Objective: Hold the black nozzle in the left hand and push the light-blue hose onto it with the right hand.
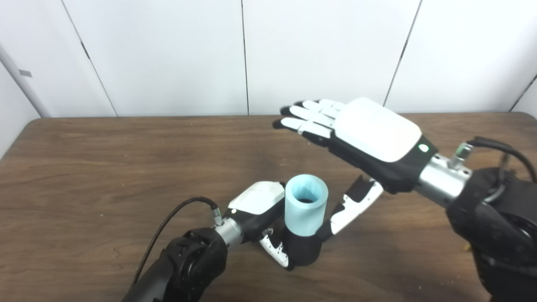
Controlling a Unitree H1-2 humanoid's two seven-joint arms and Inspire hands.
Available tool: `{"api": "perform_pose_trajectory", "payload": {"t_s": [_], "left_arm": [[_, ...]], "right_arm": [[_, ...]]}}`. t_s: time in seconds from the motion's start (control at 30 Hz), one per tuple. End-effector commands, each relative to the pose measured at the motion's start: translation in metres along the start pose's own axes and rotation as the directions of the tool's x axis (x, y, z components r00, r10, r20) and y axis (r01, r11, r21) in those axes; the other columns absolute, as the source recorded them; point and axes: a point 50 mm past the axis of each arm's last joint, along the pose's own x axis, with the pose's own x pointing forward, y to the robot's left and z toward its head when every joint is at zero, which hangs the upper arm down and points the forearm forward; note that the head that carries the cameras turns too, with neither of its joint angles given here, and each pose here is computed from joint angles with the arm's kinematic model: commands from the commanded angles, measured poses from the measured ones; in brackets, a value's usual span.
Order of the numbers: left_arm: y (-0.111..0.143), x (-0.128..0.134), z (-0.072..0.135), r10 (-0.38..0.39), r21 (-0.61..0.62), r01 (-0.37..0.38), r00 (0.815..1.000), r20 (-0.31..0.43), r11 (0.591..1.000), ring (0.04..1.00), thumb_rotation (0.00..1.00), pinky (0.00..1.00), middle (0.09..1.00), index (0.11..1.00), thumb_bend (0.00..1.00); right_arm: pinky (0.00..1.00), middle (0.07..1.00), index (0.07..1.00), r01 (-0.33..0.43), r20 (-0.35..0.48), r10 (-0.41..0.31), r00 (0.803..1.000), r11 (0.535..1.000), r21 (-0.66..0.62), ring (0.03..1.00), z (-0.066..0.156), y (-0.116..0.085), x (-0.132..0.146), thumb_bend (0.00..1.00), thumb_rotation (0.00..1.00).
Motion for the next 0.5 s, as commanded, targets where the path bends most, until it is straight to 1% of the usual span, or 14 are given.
{"api": "perform_pose_trajectory", "payload": {"t_s": [0.0,0.07,0.13,0.27,0.37,0.47], "left_arm": [[-0.048,-0.002,-0.010,-0.227,-0.064,0.224,0.973,-0.050,0.973,0.751,0.00,1.00,0.534,0.448,0.52],[-0.048,-0.002,-0.010,-0.226,-0.063,0.223,0.973,-0.050,0.973,0.753,0.00,1.00,0.536,0.446,0.52],[-0.048,-0.002,-0.011,-0.225,-0.063,0.222,0.973,-0.050,0.973,0.781,0.00,1.00,0.538,0.445,0.51],[-0.048,-0.002,-0.012,-0.226,-0.061,0.223,0.973,-0.050,0.973,0.768,0.00,1.00,0.539,0.444,0.51],[-0.048,-0.003,-0.012,-0.230,-0.060,0.227,0.972,-0.051,0.972,0.771,0.00,1.00,0.543,0.441,0.51],[-0.048,-0.004,-0.013,-0.232,-0.058,0.229,0.971,-0.052,0.972,0.768,0.00,1.00,0.539,0.444,0.51]], "right_arm": [[0.88,0.928,0.903,0.047,0.029,-0.046,0.999,0.998,-0.046,0.934,0.006,-0.009,-0.011,0.82,0.64],[0.93,0.938,0.910,0.017,0.037,-0.016,0.999,0.999,-0.045,0.946,0.008,-0.005,-0.018,0.79,0.70],[0.97,0.950,0.922,-0.020,0.041,0.022,0.999,0.999,-0.039,0.961,0.010,-0.001,-0.023,0.76,0.77],[1.00,0.965,0.945,-0.078,0.046,0.079,0.996,0.997,-0.017,0.990,0.013,0.005,-0.029,0.75,0.83],[1.00,0.977,0.954,-0.086,0.063,0.087,0.994,0.996,-0.008,0.999,0.015,0.007,-0.032,0.73,0.90],[1.00,0.984,0.948,-0.070,0.082,0.070,0.994,0.998,-0.001,1.000,0.017,0.009,-0.034,0.72,0.92]]}}
